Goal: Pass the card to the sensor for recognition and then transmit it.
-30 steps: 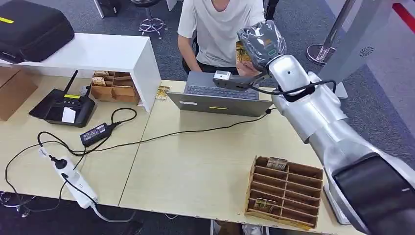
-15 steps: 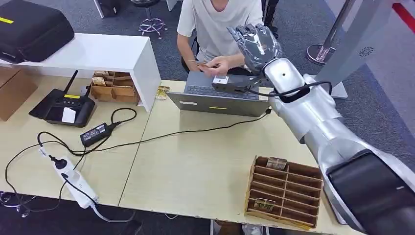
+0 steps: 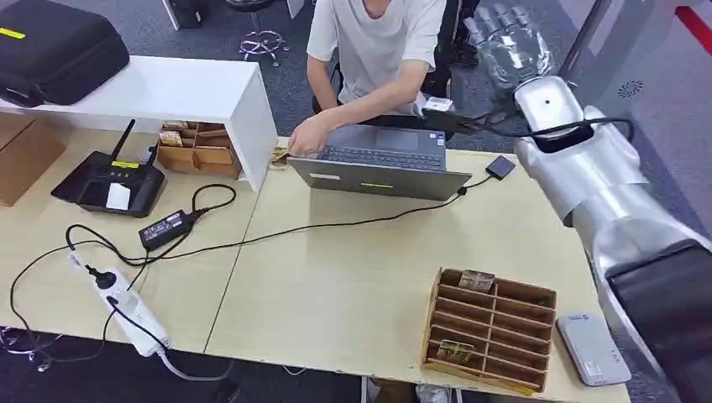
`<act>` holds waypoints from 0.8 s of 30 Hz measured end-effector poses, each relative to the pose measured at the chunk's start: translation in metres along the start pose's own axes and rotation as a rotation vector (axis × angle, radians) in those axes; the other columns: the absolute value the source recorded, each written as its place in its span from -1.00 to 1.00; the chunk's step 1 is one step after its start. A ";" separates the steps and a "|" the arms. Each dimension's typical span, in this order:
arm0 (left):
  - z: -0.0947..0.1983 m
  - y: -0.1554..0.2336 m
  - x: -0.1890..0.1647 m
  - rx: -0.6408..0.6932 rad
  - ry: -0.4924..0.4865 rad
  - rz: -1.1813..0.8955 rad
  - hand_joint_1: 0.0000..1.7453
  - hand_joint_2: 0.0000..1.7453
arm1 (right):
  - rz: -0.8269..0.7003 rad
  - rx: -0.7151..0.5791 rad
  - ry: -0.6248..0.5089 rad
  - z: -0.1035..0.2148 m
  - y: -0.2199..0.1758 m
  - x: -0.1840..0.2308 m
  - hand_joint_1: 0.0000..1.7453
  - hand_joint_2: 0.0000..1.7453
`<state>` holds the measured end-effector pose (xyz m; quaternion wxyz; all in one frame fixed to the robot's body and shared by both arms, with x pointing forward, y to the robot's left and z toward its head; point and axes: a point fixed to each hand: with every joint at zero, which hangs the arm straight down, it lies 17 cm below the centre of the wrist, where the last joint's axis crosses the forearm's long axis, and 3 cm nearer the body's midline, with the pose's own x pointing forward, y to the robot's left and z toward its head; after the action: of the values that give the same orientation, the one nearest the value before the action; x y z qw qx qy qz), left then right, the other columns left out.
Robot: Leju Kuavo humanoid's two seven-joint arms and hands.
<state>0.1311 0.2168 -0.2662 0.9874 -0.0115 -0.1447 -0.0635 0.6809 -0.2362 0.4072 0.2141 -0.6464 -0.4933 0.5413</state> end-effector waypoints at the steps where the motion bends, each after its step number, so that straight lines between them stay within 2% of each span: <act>1: 0.000 0.000 -0.002 0.000 0.003 0.002 -1.00 1.00 | 0.024 0.034 0.040 0.003 0.011 -0.023 -1.00 1.00; 5: 0.000 0.005 -0.006 0.008 0.009 0.010 -1.00 1.00 | 0.089 0.143 0.193 0.026 0.048 -0.105 -1.00 1.00; 8: 0.000 0.009 -0.008 0.018 0.012 0.013 -1.00 1.00 | 0.137 0.227 0.310 0.055 0.079 -0.167 -1.00 1.00; 9: 0.000 0.011 -0.009 0.021 0.015 0.014 -1.00 1.00 | 0.148 0.247 0.340 0.064 0.086 -0.183 -1.00 -1.00; 10: 0.000 0.012 -0.011 0.024 0.019 0.014 -1.00 1.00 | 0.160 0.272 0.381 0.075 0.094 -0.203 -1.00 -1.00; 11: 0.000 0.012 -0.012 0.027 0.020 0.016 -1.00 1.00 | 0.173 0.300 0.425 0.087 0.102 -0.223 -1.00 1.00; 18: 0.000 0.015 -0.017 0.035 0.038 0.018 -1.00 1.00 | 0.285 0.568 0.688 0.189 0.155 -0.328 -1.00 1.00; 24: 0.000 0.016 -0.017 0.039 0.040 0.020 -1.00 1.00 | 0.334 0.772 0.814 0.279 0.201 -0.369 -1.00 1.00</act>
<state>0.1170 0.2350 -0.2713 0.9907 0.0077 -0.1262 -0.0511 0.5351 -0.7134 0.3348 0.5183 -0.7463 -0.0299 0.4165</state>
